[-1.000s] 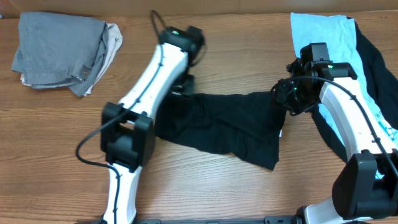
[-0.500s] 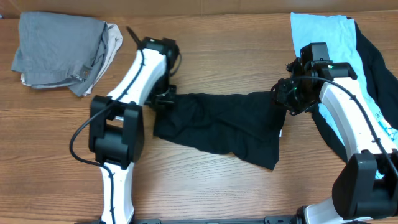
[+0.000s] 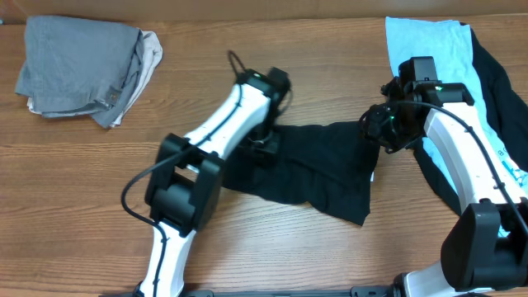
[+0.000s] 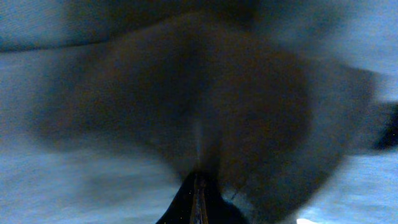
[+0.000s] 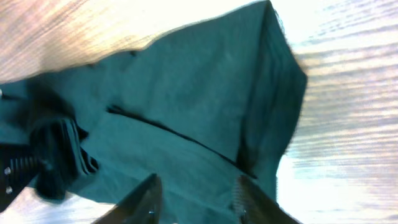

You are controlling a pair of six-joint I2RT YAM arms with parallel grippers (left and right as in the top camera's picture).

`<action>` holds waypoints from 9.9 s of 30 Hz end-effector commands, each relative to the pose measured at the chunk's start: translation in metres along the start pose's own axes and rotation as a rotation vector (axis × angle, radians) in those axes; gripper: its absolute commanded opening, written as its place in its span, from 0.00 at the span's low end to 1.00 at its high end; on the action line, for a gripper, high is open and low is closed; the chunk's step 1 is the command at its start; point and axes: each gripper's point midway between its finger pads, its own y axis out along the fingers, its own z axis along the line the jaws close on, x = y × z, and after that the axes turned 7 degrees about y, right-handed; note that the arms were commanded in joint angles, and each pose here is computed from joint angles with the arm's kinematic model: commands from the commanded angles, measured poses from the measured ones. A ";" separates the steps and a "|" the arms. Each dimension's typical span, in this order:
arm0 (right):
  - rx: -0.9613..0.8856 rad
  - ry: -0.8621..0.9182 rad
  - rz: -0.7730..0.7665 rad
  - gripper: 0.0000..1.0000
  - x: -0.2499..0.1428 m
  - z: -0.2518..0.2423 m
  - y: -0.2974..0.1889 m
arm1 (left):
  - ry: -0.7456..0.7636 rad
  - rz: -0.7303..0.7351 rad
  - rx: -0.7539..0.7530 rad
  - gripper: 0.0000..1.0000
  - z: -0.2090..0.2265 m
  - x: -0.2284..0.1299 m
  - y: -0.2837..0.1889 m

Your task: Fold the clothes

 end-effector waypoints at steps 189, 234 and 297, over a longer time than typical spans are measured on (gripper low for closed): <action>0.041 -0.134 -0.117 1.00 -0.003 0.078 -0.024 | -0.050 0.062 -0.077 0.04 0.092 -0.024 -0.038; 0.027 -0.211 -0.117 1.00 0.002 0.077 -0.016 | -0.123 -0.070 -0.100 0.82 0.166 -0.016 0.017; 0.047 -0.200 -0.079 1.00 -0.006 0.078 -0.015 | -1.268 -1.358 -0.448 0.04 0.490 0.044 -0.311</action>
